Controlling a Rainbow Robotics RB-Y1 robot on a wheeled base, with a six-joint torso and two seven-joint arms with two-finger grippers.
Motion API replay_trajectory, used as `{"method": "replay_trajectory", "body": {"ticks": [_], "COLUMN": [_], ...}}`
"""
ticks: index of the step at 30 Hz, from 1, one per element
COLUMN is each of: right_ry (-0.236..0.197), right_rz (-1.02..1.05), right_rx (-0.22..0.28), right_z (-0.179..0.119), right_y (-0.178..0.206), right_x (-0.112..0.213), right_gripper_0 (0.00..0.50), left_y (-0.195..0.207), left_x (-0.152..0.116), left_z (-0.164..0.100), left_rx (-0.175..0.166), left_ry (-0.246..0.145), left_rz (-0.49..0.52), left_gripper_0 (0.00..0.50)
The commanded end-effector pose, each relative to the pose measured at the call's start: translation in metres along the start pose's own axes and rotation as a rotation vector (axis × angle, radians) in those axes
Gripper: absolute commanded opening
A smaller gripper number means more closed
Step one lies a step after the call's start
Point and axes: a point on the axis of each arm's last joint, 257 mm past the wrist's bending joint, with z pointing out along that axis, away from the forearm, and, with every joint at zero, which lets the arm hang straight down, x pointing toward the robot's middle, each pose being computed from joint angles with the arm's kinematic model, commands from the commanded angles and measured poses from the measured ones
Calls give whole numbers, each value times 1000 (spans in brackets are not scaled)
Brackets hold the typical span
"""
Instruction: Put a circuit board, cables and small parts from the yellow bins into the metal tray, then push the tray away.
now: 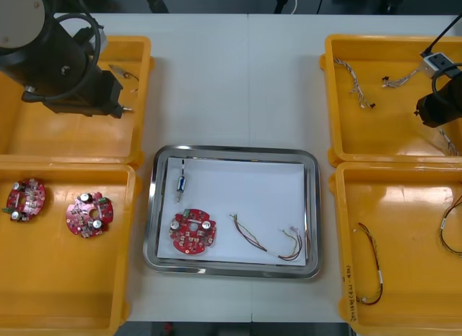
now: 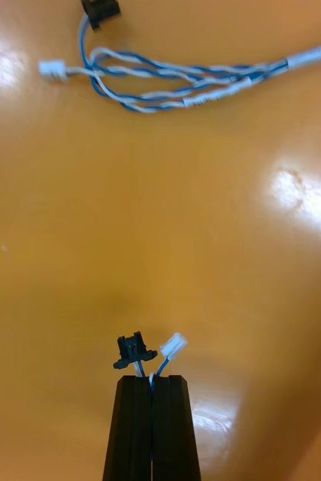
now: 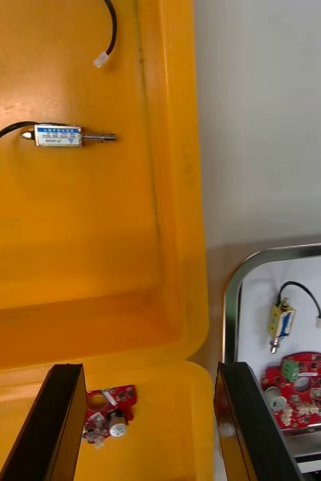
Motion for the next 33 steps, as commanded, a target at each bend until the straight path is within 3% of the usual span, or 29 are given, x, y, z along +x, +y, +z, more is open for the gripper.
{"method": "replay_trajectory", "body": {"ticks": [1, 5, 12, 24, 33], "right_ry": [-79, -87, -108, -112, -126], "right_rz": [52, 64, 48, 4, 1], "right_rx": [-28, -49, -59, -8, 16], "right_z": [-23, -19, -16, -17, -17], "right_y": [23, 52, 69, 55, 49], "right_x": [-58, -80, -95, -94, -97], "right_gripper_0": [0, 0, 0, 0, 0], "left_y": [30, 42, 62, 73, 72], "left_x": [-22, -32, -52, -75, -85], "left_z": [-23, -19, -10, -1, 9], "left_rx": [-60, -79, -98, -88, -99], "left_ry": [-45, -50, -75, -110, -129], "left_rz": [76, 75, 103, 142, 330], "left_gripper_0": [500, 500, 500, 500, 500]}}
